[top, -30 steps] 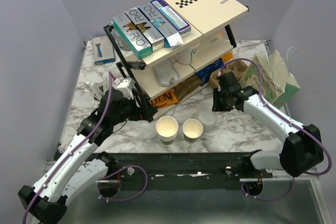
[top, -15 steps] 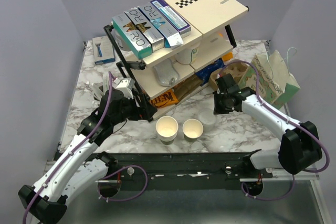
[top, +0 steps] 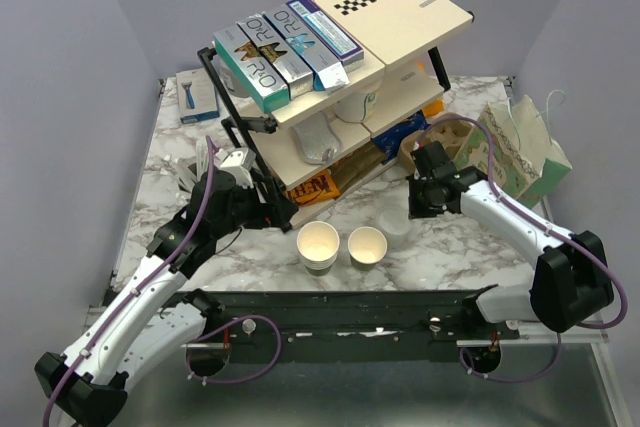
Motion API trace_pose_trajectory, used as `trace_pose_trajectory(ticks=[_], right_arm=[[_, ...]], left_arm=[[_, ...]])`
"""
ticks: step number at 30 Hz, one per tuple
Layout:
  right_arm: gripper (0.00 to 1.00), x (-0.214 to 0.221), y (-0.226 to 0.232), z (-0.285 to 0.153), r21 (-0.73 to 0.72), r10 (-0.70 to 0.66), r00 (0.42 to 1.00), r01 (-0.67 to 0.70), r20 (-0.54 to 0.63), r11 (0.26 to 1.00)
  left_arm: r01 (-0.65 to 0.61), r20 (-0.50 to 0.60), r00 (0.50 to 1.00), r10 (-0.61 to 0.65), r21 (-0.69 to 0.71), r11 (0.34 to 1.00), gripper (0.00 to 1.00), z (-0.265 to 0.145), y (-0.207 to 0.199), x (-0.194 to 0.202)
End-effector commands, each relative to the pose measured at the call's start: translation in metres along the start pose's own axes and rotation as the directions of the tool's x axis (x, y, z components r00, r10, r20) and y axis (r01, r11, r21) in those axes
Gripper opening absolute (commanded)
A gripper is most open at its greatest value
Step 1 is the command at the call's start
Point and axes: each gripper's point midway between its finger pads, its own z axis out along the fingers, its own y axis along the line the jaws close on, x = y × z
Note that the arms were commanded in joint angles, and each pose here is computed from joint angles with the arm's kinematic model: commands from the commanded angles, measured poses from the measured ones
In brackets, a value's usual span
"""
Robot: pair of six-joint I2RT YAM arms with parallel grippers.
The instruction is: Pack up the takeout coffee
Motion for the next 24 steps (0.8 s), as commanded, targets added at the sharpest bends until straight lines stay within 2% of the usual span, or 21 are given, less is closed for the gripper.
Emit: trace_pose_trajectory(ticks=[1, 2, 12, 24], right_arm=[[0.04, -0.002, -0.002, -0.004, 0.0, -0.006, 1.0, 0.006, 0.016, 1.0], [0.01, -0.003, -0.001, -0.007, -0.009, -0.005, 1.0, 0.006, 0.019, 1.0], [0.01, -0.021, 0.012, -0.047, -0.095, -0.035, 0.991, 0.047, 0.126, 0.994], [0.01, -0.026, 0.019, -0.048, -0.132, -0.025, 0.99, 0.043, 0.137, 0.99]], left_arm=[[0.004, 0.022, 1.0, -0.004, -0.012, 1.0, 0.99, -0.002, 0.0, -0.005], [0.004, 0.023, 1.0, -0.004, -0.011, 1.0, 0.99, -0.002, 0.0, -0.005], [0.002, 0.033, 0.999, -0.004, 0.051, 0.999, 0.99, -0.001, -0.013, -0.011], [-0.007, 0.033, 0.999, 0.005, 0.079, 0.997, 0.99, 0.001, -0.021, -0.017]])
